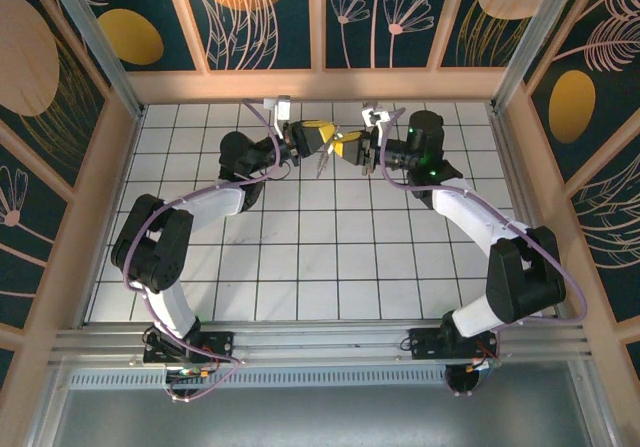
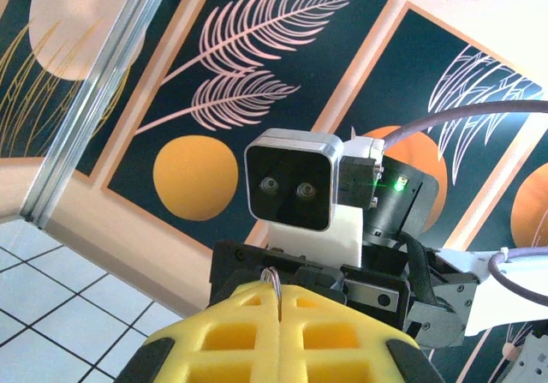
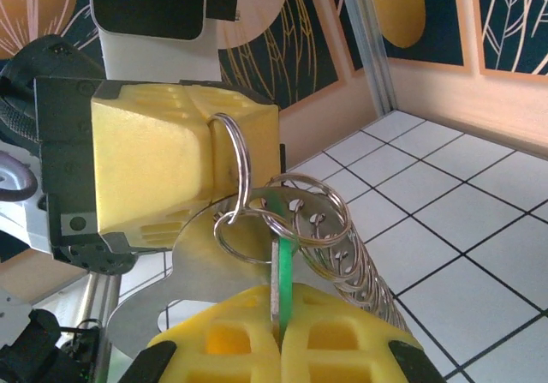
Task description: Put the keys on the keyring
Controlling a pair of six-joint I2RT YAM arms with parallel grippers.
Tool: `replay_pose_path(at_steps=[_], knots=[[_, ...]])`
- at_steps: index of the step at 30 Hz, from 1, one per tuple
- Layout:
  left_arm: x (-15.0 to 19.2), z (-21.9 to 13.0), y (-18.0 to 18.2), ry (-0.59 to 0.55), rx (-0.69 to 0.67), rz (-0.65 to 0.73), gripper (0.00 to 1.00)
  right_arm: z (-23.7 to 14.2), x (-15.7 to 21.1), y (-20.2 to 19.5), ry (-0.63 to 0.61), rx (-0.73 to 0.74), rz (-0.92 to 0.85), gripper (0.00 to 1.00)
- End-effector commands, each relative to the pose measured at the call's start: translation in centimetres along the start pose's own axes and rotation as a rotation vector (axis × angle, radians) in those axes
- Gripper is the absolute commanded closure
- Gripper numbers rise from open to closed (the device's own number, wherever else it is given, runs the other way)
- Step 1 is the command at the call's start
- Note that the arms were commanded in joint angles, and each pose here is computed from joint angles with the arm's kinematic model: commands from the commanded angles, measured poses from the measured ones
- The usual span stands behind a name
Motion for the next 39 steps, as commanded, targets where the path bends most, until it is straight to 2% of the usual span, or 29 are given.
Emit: replay_pose_path(at_steps=[1, 7, 16, 19, 25, 28, 34, 39], knots=[[-1.3, 0.7, -2.3, -0.048, 0.096, 0.087, 1.0, 1.8, 1.0, 0.2, 0.074, -0.037, 0.02, 1.0], [-1.3, 0.8, -2.2, -0.049, 0.096, 0.091, 1.0, 2.3, 1.8, 0.2, 0.131, -0.057, 0.019, 1.0], [-1.2, 0.9, -2.0, -0.046, 0.095, 0.085, 1.0, 0.9, 1.3, 0.0, 0.099, -0.012, 0.015, 1.0], [-1.2, 1.0, -2.0, -0.043, 0.094, 0.088, 1.0, 0.1, 1.2, 0.0, 0.083, 0.01, 0.015, 0.94], [-1.1, 1.2, -1.9, -0.038, 0.101, 0.089, 1.0, -1.4, 1.0, 0.2, 0.047, 0.039, 0.014, 0.93], [-1.2, 1.3, -1.9, -0.035, 0.106, 0.09, 1.0, -1.5, 1.0, 0.4, 0.046, 0.042, 0.014, 0.82], [-1.3, 1.3, -2.0, -0.037, 0.113, 0.094, 1.0, -2.3, 1.1, 0.5, 0.038, 0.061, 0.01, 0.75], [-1.4, 1.4, -2.0, -0.035, 0.114, 0.093, 1.0, -3.7, 1.0, 0.8, 0.024, 0.098, -0.002, 0.63]])
Point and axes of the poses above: each hand's point on the last joint's axis, 136 mm out from that joint toward the fingers, its own z axis out along the fingers, its own y axis along the line the jaws close on, x = y × z, the point moved 8 cm from there along -z, back along the fingers, and after that the axes turned 2 degrees about z, right-handed, at the moved point
